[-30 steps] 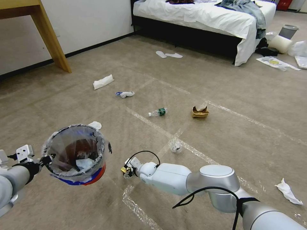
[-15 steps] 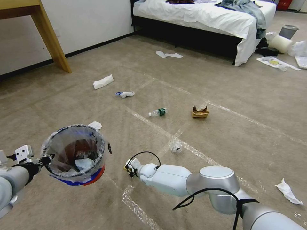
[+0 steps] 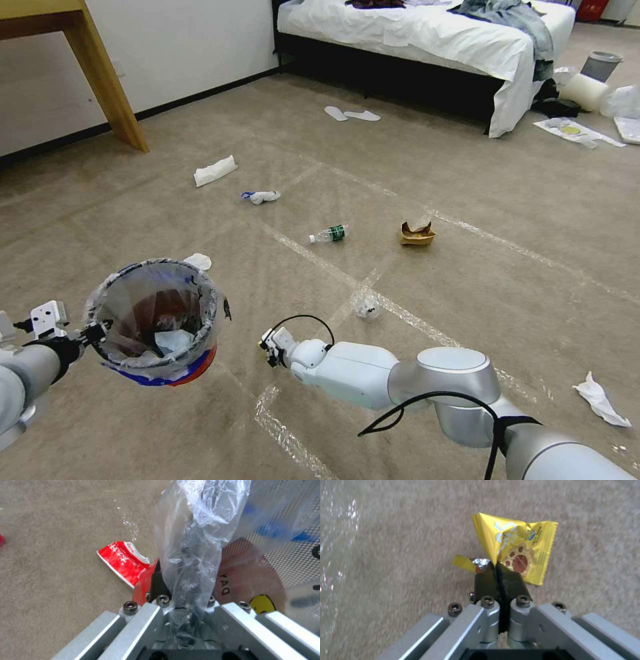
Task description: Pick up the trash bin and place the garbage on the floor into it.
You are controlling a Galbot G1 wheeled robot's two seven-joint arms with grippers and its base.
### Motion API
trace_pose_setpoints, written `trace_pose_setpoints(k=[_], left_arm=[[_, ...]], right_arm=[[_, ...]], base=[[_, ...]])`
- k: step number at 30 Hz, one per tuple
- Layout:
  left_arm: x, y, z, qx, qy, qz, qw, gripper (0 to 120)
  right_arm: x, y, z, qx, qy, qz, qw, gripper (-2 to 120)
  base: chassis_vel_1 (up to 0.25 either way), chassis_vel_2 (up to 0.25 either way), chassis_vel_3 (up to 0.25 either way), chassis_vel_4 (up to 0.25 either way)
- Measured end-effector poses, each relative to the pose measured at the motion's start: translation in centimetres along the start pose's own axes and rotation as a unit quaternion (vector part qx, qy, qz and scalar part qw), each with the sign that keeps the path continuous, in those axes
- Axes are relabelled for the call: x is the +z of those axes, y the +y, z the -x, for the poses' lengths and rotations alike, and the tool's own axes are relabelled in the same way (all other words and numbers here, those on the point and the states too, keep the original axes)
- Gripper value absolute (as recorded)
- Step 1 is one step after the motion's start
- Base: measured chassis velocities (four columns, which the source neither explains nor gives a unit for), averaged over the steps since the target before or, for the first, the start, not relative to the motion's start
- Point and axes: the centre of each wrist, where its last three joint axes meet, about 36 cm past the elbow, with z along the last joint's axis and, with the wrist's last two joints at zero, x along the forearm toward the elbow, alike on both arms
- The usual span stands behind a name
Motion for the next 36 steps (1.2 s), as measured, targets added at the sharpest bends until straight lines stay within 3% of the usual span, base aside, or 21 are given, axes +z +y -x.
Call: trace_pose_setpoints(k=[9,12,19,21,23,24,28,30,33,35,36], left_arm=[[0.1,0.0,0.0,-0.002,0.004,-0.001,1.0,0],[0.0,0.0,0.0,-0.003,0.005,0.001,1.0,0],[-0.2,0.0,0.5,-0.003,0.01,0.001,0.9999,0],[-0.1,-0.1,1.1,-0.003,0.016,0.0,0.9999,0],[0.0,-0.2,1.4,-0.002,0.018,0.0,0.9998,0],[0.0,-0.3,1.6,0.0,0.02,0.001,0.9998,0],[0.0,-0.5,2.1,0.002,0.023,0.001,0.9997,0],[0.0,-0.4,2.8,0.003,0.025,-0.002,0.9997,0],[0.0,-0.4,3.1,0.004,0.026,-0.004,0.9996,0],[0.0,-0.5,3.7,0.008,0.028,-0.007,0.9995,0],[0.0,-0.5,3.7,0.008,0.028,-0.007,0.9995,0]], right_arm=[[-3.5,-0.9,-0.6,0.001,-0.05,0.025,0.998,0],[-7.6,-1.5,-1.8,0.004,-0.106,0.056,0.993,0],[-13.9,-2.8,-4.3,0.007,-0.204,0.074,0.976,0],[-17.0,-4.0,-6.0,0.015,-0.264,0.086,0.961,0],[-17.8,-4.8,-6.6,0.02,-0.284,0.091,0.954,0],[-18.0,-7.0,-7.4,0.032,-0.307,0.1,0.946,0],[-18.2,-10.1,-8.6,0.03,-0.351,0.12,0.928,0],[-18.6,-13.4,-10.1,0.009,-0.422,0.137,0.896,0],[-18.5,-14.8,-10.9,0.002,-0.448,0.14,0.883,0],[-18.3,-16.8,-12.7,-0.01,-0.497,0.141,0.856,0],[-18.3,-16.8,-12.7,-0.01,-0.497,0.141,0.856,0]], base=[[0.0,0.0,0.0,0.0],[0.0,0.0,0.0,0.0],[0.0,0.0,0.0,0.0],[0.0,0.0,0.0,0.0],[0.0,0.0,0.0,0.0],[0.0,0.0,0.0,0.0],[0.0,0.0,0.0,0.0],[0.0,0.0,0.0,0.0],[0.0,0.0,0.0,0.0],[0.0,0.0,0.0,0.0],[0.0,0.0,0.0,0.0]])
